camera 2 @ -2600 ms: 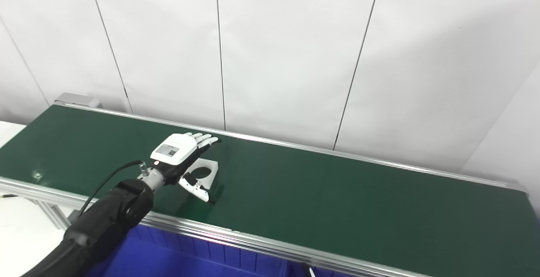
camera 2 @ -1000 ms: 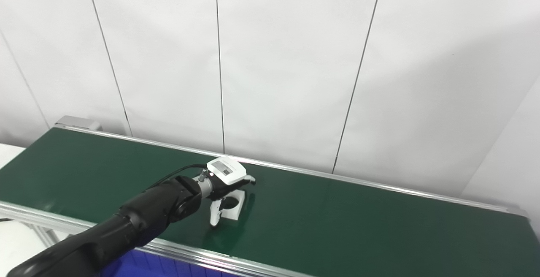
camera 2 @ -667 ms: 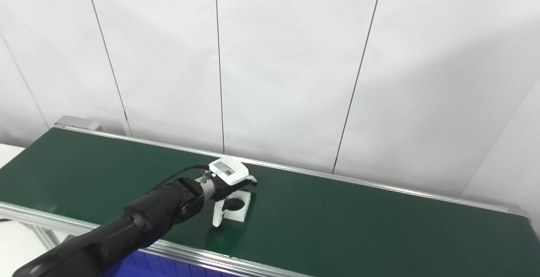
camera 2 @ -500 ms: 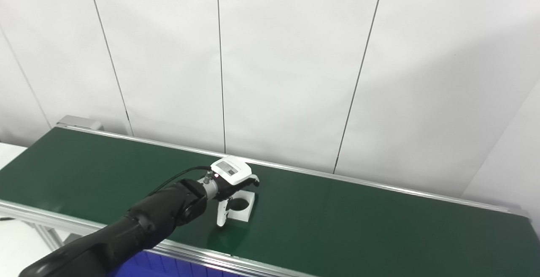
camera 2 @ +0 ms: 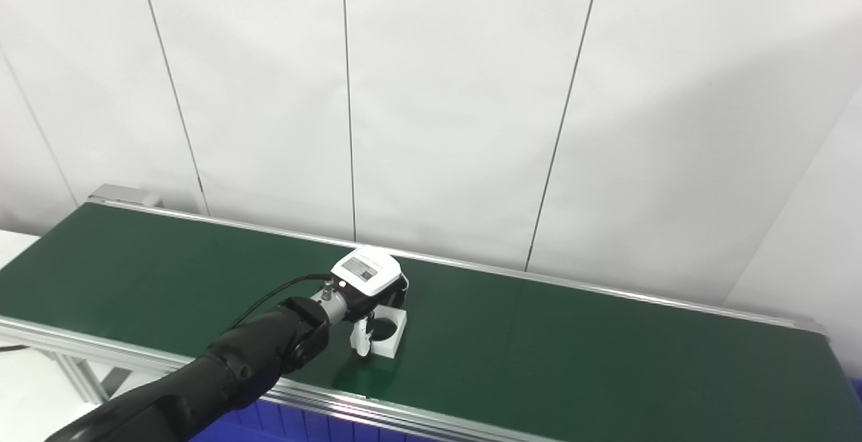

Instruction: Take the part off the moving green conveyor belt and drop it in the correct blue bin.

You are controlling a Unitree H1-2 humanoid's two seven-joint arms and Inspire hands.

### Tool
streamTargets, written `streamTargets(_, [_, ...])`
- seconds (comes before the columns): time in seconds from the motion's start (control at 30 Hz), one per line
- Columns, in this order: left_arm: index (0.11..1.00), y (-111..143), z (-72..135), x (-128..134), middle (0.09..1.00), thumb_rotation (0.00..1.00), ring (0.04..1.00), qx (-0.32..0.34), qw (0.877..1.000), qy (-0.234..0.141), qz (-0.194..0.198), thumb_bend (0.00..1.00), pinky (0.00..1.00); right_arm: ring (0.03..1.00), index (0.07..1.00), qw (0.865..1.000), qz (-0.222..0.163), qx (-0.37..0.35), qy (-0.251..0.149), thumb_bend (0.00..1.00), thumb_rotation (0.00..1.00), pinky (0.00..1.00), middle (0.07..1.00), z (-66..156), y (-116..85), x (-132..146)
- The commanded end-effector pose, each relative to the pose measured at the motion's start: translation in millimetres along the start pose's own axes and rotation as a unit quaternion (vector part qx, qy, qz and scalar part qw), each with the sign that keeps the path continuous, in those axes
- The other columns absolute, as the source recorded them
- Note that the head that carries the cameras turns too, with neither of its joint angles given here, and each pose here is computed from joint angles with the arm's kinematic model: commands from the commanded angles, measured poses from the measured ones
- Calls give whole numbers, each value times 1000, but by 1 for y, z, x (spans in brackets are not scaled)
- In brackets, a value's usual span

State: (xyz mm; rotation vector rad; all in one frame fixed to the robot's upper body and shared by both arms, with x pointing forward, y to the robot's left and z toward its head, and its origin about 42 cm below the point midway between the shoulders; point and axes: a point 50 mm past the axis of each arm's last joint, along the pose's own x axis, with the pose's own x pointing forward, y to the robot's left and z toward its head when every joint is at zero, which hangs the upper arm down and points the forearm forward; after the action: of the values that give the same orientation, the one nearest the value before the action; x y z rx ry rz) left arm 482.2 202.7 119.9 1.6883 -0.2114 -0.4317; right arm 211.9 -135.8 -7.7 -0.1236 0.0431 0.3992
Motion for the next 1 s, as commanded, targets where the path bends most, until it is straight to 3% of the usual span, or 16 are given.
streamTargets(0.0, [527,4,-20,-2,462,0,387,26,999,27,7,500,270,992,975,999,0,3,-38,1000,1000,969,987,13,-2,7])
streamTargets(0.3, [523,16,-21,-3,475,0,401,23,999,33,8,501,302,983,968,999,1,3,-36,1000,992,960,980,12,-5,7])
streamTargets(0.57, [528,60,-13,-17,485,0,407,3,999,24,26,502,340,993,970,1000,2,14,-24,1000,977,983,983,5,-13,5])
streamTargets(0.97, [542,137,2,-91,493,0,400,-48,992,-44,112,499,377,999,984,1000,5,11,-26,994,994,998,992,6,-24,9])
